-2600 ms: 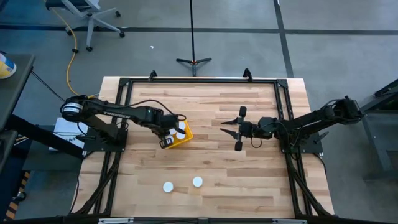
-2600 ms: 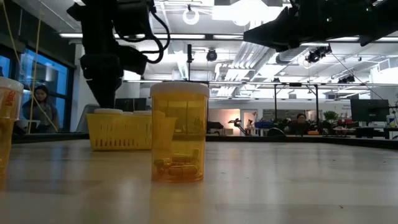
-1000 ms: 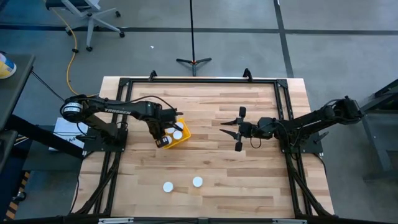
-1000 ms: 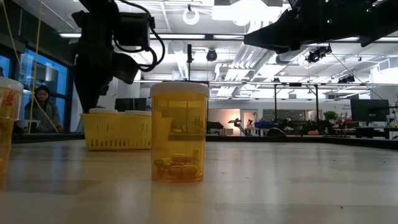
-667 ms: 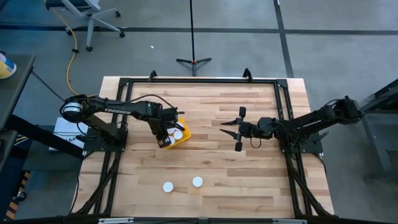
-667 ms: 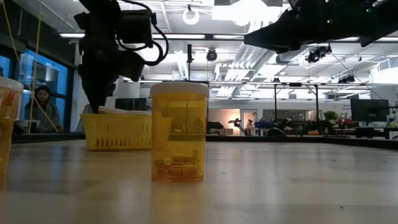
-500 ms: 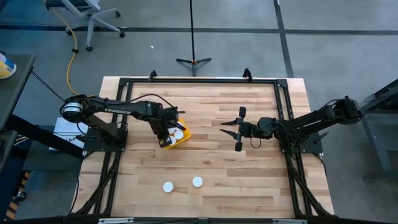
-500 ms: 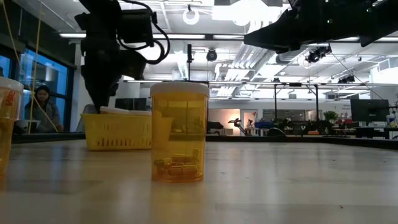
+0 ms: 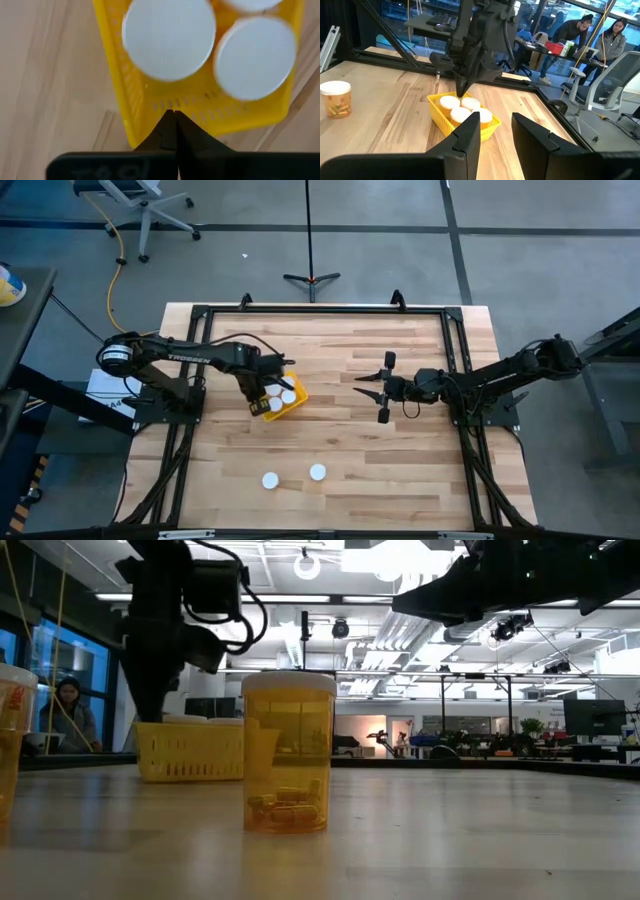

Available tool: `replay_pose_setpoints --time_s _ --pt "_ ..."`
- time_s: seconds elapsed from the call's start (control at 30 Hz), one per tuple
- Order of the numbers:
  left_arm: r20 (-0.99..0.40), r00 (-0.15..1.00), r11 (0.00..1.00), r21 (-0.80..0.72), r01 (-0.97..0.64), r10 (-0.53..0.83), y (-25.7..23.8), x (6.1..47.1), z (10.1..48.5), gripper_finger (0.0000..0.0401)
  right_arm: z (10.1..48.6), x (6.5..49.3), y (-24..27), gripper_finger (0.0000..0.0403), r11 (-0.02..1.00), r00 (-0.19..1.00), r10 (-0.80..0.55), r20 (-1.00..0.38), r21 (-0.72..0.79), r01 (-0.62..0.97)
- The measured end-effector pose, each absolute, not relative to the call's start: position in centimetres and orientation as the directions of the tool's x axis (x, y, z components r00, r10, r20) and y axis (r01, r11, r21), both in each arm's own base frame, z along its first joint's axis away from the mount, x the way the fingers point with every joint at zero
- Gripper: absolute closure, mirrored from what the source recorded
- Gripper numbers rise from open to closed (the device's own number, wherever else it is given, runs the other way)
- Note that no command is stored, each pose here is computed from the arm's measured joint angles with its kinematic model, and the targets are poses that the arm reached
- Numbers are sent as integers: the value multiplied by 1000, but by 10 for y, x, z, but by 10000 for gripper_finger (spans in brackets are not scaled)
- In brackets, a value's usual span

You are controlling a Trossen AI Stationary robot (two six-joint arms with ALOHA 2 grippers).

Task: Pick and place pill bottles into a basket
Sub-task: Adjust the orange pill bottles in the yellow basket

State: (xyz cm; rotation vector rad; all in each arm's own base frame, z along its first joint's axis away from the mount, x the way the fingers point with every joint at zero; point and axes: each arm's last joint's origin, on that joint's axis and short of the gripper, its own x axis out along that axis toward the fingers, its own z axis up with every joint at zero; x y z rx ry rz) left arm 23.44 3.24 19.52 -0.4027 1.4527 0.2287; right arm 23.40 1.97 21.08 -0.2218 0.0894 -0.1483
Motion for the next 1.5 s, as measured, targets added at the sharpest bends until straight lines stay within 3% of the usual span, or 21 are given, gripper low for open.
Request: replay_pose_setpoints --time_s 0.17,0.4,0.6,0.97,1.07,1.33,1.5 --pt "-992 69 898 -123 -422 -103 32 230 200 378 211 234 20 299 964 985 -156 -72 -227 137" --pt "-985 88 885 -173 -431 -150 27 234 208 336 211 234 20 299 964 985 -156 -72 -227 137" --pt "-982 118 905 -182 -385 -147 12 243 223 378 211 234 20 300 964 985 -156 -74 -228 136" --pt "-979 178 921 -156 -356 -97 -17 250 226 357 210 234 20 300 964 984 -156 -82 -228 134" --pt "-983 162 921 -137 -364 -82 -18 250 224 379 210 234 20 299 965 984 -157 -82 -223 135" --pt "-988 131 920 -121 -373 -77 -18 257 213 362 209 234 20 300 965 984 -157 -85 -223 134" --pt "-996 59 929 -81 -362 -64 -17 258 203 379 208 234 20 300 966 983 -156 -97 -224 131"
